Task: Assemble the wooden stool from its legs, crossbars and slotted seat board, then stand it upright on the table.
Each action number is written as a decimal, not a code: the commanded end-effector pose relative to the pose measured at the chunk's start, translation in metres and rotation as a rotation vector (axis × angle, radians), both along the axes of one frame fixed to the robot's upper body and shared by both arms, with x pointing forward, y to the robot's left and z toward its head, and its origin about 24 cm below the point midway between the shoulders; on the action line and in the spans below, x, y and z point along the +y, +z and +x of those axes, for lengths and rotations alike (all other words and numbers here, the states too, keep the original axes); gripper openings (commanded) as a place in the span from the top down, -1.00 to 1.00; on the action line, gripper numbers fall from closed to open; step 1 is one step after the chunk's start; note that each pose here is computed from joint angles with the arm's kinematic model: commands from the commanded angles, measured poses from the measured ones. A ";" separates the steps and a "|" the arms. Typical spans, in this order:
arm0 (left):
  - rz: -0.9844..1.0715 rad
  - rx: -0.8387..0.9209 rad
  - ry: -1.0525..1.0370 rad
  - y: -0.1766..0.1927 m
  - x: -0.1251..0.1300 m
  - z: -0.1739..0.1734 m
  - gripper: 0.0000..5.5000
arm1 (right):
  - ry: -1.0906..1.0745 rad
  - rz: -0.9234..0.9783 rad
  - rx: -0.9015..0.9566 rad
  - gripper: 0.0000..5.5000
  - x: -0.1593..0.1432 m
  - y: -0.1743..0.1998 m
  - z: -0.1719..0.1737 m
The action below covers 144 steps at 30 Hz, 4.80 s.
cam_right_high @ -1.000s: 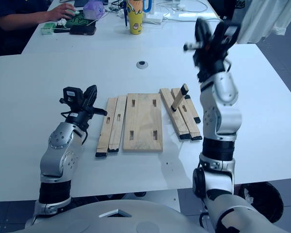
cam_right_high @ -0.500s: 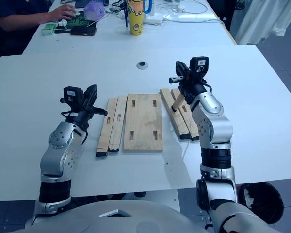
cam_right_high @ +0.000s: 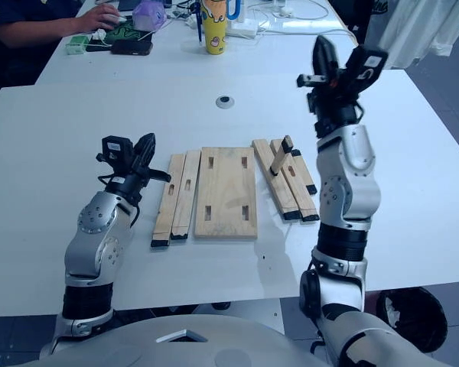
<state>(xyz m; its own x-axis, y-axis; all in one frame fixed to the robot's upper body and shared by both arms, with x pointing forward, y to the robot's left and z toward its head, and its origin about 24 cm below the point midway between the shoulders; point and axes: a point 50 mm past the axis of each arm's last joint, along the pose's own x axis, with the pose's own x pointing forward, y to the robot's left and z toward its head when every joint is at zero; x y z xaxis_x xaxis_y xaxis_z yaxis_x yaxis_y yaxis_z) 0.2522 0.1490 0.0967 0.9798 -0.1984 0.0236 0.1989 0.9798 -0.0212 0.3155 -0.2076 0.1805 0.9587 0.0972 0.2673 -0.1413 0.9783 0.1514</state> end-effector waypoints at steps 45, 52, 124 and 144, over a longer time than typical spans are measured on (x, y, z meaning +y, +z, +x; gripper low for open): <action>-0.033 0.004 0.083 -0.004 -0.005 -0.014 1.00 | 0.347 -0.354 0.925 0.24 0.009 -0.140 -0.077; -0.028 0.003 0.079 -0.004 -0.005 -0.012 1.00 | 0.368 -0.233 0.670 0.24 0.026 -0.105 -0.057; -1.010 -0.009 -0.417 0.068 -0.021 -0.019 0.61 | 0.900 -0.677 -0.109 0.24 0.073 -0.034 -0.061; -0.965 0.004 -0.159 0.045 0.010 -0.009 0.62 | 0.917 -0.655 -0.034 -0.06 0.056 -0.035 -0.053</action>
<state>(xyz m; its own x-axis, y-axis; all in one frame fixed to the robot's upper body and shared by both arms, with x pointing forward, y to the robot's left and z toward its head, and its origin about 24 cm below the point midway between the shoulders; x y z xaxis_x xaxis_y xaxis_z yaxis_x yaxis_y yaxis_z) 0.2432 0.1483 0.1475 0.9190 -0.2770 0.2804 0.3831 0.4606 -0.8007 0.2568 -0.1405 0.1425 0.4275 0.9030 -0.0433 -0.8439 0.3814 -0.3772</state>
